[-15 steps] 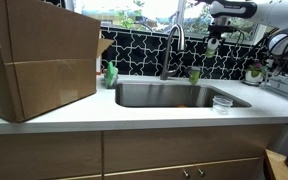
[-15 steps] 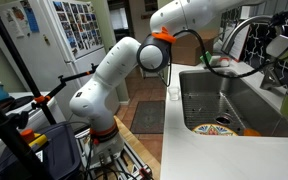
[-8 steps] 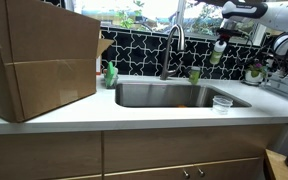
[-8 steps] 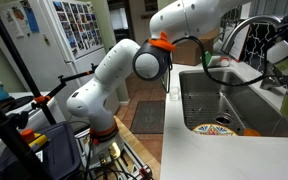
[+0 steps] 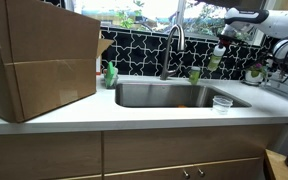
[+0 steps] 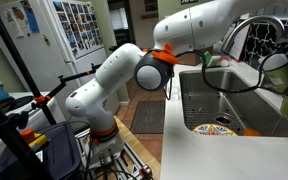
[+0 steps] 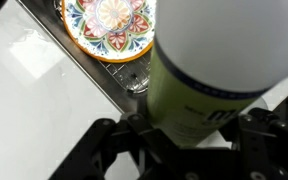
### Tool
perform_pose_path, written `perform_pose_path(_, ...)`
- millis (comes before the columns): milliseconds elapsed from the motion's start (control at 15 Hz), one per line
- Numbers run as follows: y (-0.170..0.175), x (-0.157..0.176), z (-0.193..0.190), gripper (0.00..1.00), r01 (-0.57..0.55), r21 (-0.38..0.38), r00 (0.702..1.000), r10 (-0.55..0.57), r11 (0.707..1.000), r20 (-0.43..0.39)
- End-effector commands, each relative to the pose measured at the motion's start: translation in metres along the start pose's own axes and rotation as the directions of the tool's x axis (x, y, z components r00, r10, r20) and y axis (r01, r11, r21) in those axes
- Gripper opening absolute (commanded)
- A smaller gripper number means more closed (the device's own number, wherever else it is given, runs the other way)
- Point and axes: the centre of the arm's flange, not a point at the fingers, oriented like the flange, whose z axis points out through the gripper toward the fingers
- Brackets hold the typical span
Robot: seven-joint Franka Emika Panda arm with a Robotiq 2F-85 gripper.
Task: Pour some of the liquid from the bottle on the right in the sink
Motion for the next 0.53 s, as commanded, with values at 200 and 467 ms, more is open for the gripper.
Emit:
perform_pose_path(200,0.002,0.018,0.003,0.41,-0.116,0.031,0.992,0.114,0.993,0.063)
perform_pose_path(467,0.027,0.041,0.014,0.41,-0.285,0.037,0.949,0.276,0.958,0.152)
